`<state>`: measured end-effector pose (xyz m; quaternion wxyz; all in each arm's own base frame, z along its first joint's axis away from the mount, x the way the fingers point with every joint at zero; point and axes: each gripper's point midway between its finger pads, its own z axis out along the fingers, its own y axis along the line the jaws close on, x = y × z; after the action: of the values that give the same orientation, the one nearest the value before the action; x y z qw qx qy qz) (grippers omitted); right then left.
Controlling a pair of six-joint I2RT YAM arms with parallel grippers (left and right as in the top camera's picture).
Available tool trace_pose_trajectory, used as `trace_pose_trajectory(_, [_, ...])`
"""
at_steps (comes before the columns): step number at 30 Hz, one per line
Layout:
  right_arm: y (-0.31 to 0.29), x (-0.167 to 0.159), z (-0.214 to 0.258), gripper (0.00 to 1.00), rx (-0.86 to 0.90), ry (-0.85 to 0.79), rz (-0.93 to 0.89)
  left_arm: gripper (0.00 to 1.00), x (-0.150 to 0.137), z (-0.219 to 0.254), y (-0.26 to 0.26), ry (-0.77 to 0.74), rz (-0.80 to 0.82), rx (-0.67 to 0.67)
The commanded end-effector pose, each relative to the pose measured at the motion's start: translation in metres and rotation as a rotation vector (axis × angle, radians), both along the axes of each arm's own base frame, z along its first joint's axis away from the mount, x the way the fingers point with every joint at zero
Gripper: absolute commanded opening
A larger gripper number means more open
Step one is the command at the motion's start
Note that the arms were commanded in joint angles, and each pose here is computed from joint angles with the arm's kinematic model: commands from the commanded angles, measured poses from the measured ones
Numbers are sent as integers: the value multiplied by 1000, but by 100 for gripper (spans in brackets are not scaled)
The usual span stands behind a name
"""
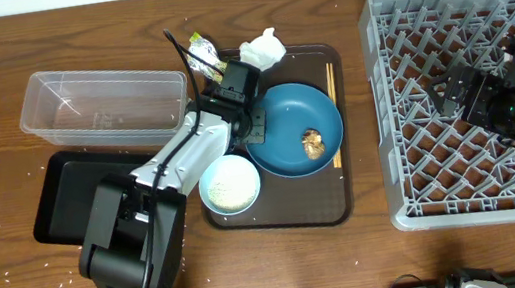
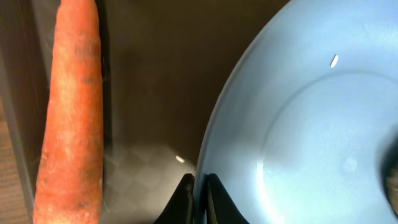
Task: Sort waste into correct bins and load items into the dishwasher rack
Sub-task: 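Grasp the rim of the teal plate with the left gripper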
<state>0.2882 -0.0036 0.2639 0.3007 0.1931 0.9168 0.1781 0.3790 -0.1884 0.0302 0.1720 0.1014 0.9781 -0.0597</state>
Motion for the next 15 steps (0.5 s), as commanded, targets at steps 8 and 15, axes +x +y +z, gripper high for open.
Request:
trace_pose_trajectory(8, [5,1,0,99,21,3,8,7,-7,-1,6,24,3,17])
trace_pose_trajectory(15, [5,0,-1,99,22,7,8,7,-13,-29,3,89,-6,17])
